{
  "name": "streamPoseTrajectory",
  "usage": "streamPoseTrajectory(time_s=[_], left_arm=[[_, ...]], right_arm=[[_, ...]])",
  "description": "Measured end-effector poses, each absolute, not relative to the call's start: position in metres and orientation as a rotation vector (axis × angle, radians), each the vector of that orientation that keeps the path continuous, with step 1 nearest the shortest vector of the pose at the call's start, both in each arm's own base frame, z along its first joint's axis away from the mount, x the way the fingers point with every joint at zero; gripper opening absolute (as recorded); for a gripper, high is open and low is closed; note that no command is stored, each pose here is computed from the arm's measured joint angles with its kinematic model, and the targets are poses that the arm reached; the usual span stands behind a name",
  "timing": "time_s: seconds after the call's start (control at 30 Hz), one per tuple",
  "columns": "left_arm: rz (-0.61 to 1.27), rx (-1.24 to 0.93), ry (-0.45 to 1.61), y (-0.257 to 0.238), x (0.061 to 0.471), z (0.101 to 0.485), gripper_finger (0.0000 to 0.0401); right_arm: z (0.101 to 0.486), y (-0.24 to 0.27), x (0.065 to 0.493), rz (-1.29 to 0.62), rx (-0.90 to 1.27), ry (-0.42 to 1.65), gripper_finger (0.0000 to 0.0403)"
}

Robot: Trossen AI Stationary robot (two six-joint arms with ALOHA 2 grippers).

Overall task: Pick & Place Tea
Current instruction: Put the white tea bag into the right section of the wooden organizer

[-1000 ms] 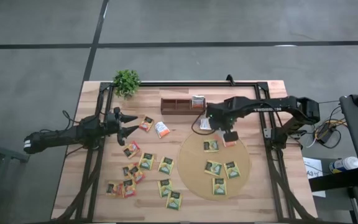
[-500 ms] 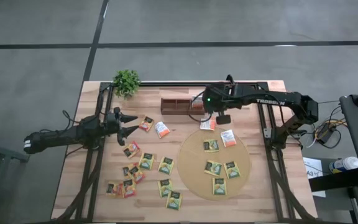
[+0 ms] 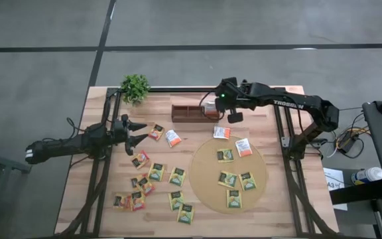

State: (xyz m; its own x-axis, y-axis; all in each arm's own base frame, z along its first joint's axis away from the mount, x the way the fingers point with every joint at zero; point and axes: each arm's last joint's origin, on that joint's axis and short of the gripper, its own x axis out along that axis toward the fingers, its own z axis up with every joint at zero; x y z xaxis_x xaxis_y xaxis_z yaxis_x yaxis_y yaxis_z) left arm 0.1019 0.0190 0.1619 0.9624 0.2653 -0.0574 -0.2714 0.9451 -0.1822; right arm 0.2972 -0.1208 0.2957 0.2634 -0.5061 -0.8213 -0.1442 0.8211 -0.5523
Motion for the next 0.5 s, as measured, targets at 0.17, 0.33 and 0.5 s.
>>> streamPoseTrajectory(time_s=[0.17, 0.33, 0.5], left_arm=[[0.274, -0.19, 0.032, 0.019, 0.102, 0.162, 0.0233], [0.274, -0.19, 0.032, 0.019, 0.102, 0.162, 0.0233], [0.274, -0.19, 0.032, 0.019, 0.102, 0.162, 0.0233]], right_arm=[[0.289, -0.131, 0.318, -0.24, -0.614, 1.337, 0.0008], [0.285, -0.14, 0.341, -0.21, -0.625, 1.373, 0.0008], [0.273, -0.146, 0.353, -0.163, -0.615, 1.458, 0.0008]])
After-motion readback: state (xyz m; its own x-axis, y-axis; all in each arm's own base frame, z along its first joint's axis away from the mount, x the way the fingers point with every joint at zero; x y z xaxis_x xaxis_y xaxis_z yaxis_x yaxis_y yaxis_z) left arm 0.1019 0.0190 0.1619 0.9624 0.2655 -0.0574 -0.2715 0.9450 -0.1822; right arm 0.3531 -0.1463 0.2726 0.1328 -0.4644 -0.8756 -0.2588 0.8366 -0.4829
